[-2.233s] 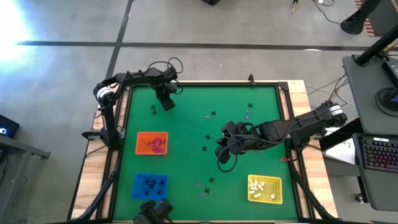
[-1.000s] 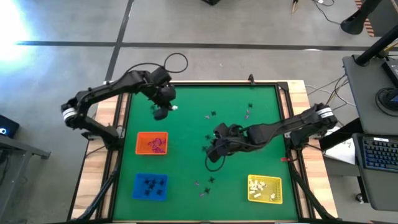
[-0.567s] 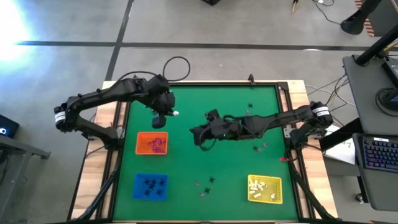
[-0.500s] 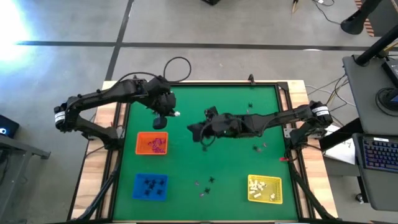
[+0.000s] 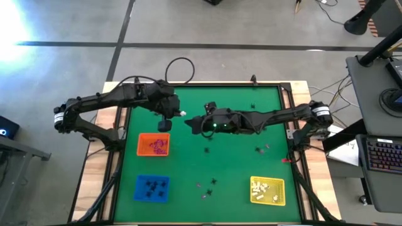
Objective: Sort Halloween decoration
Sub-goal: Put the white skeleton toy into the yellow bin
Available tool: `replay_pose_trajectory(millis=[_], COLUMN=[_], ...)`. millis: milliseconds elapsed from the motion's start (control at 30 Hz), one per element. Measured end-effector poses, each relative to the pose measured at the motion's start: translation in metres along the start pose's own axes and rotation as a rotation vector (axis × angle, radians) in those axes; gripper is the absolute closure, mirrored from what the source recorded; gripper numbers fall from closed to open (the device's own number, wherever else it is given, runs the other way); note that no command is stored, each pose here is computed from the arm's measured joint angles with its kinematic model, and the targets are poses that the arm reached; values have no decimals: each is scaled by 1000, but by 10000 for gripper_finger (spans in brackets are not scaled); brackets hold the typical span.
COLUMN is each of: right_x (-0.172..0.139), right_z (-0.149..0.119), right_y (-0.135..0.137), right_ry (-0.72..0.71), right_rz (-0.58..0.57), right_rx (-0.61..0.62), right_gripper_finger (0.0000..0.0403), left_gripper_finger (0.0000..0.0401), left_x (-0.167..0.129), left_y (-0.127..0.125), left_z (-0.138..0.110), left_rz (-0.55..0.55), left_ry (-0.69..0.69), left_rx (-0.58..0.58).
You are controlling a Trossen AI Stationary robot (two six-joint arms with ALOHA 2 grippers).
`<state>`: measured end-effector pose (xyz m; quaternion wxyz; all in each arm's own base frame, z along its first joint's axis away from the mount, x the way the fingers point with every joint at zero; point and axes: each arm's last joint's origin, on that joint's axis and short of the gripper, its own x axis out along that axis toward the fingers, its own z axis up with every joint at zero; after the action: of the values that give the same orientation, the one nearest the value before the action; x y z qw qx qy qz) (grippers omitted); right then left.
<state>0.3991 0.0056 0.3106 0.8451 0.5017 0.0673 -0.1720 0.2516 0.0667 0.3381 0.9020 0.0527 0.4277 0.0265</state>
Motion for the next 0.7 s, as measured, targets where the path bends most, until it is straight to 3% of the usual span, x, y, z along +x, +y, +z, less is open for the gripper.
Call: replay_pose_trajectory(millis=[700], right_x=[10], right_z=[17], right_y=[-13], right_ry=[-52], right_rz=[-34], right_rx=[13], right_gripper_finger=[310], left_gripper_finger=[400], left_x=[0], left_y=[-2], left_z=[5], left_rz=[-13], left_ry=[-46], left_rx=[12])
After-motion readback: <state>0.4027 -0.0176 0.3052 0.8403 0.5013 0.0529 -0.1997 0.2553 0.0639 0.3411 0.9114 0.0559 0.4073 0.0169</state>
